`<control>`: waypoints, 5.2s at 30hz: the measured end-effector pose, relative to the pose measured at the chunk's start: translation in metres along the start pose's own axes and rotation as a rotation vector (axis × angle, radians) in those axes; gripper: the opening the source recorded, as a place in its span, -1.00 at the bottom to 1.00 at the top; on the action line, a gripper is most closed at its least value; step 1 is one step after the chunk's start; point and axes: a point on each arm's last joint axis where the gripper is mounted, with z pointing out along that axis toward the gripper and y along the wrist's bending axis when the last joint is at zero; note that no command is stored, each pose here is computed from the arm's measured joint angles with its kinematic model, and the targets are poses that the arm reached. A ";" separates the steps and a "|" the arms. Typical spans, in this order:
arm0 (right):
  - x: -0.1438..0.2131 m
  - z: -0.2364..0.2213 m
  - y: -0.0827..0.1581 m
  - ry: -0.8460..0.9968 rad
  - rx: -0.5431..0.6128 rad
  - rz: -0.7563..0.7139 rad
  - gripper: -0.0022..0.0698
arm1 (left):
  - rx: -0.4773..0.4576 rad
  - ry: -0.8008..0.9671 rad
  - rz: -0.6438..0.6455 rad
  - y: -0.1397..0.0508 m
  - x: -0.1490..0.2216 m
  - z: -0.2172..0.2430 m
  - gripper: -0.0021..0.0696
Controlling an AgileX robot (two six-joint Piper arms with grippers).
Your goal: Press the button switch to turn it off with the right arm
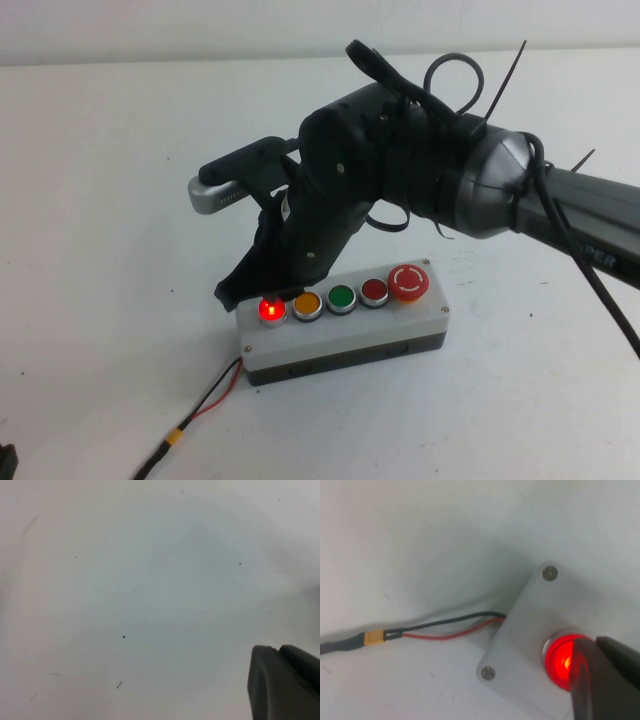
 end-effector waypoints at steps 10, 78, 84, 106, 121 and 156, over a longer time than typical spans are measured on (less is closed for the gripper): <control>-0.003 0.007 -0.001 -0.023 0.007 -0.004 -0.98 | 0.000 0.000 0.000 0.000 0.000 0.000 -0.95; 0.107 -0.205 0.004 -0.218 -0.010 -0.113 -0.98 | 0.000 0.000 0.000 0.000 0.000 0.000 -0.95; 0.148 -0.222 -0.002 -0.167 0.018 -0.125 -0.99 | 0.000 0.000 0.000 0.000 0.000 0.000 -0.95; 0.228 -0.179 -0.081 -0.555 0.308 0.041 -0.99 | 0.000 0.000 0.000 0.000 0.000 0.000 -0.95; 0.370 -0.119 -0.106 -1.074 0.616 0.350 -0.99 | 0.000 0.000 0.000 0.000 0.000 0.000 -0.95; 0.402 -0.099 -0.092 -0.916 0.576 0.406 -0.99 | 0.000 0.000 0.000 0.000 0.000 0.000 -0.95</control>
